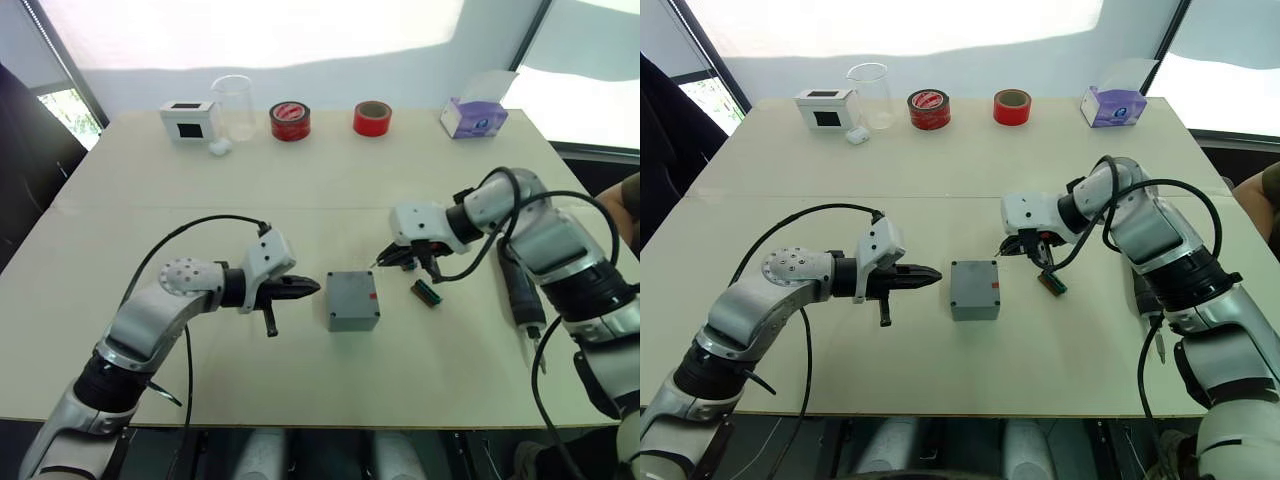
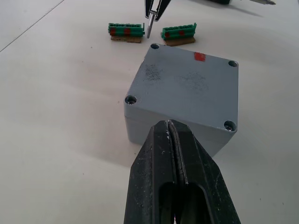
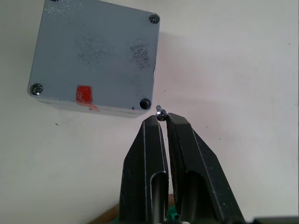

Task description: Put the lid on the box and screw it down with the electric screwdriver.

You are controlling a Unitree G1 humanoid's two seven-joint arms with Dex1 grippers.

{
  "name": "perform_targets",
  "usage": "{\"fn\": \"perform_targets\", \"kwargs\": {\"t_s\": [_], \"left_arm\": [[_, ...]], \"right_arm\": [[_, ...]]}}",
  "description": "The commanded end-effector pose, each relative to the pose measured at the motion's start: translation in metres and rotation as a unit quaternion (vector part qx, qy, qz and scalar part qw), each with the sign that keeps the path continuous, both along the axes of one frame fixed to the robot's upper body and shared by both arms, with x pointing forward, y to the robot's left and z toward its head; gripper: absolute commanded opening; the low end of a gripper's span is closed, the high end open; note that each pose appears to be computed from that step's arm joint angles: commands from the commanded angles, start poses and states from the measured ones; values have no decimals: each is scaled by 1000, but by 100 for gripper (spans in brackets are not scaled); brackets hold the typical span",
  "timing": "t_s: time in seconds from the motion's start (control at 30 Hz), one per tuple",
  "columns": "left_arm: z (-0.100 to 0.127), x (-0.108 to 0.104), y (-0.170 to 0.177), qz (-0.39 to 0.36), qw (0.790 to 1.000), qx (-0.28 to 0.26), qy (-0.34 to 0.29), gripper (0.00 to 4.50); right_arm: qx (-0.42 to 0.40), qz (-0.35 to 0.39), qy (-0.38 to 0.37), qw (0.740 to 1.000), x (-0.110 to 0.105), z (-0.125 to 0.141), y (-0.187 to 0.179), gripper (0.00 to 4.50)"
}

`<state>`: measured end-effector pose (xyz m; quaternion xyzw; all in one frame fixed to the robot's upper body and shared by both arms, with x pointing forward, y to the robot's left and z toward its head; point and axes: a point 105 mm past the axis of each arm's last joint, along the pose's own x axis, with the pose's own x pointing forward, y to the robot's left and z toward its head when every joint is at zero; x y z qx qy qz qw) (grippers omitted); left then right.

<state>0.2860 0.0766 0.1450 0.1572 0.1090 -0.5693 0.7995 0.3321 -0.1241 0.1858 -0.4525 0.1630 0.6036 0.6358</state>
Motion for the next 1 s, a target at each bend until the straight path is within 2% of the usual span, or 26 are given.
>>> {"fn": "perform_targets", "kwargs": {"t_s": [0.03,0.8,1.0], "left_arm": [[9,-1,-3,-5,1000,-3,-27,0],[8,0,-2,-2,1000,-3,-28,0],[7,0,0,1,1000,0,-28,0]], "right_arm": [[0,14,-21,1000,1,12,2,1],[-1,25,-11,1000,-1,8,6,1],[13,30,-10,999,-4,19,11,1]]}}
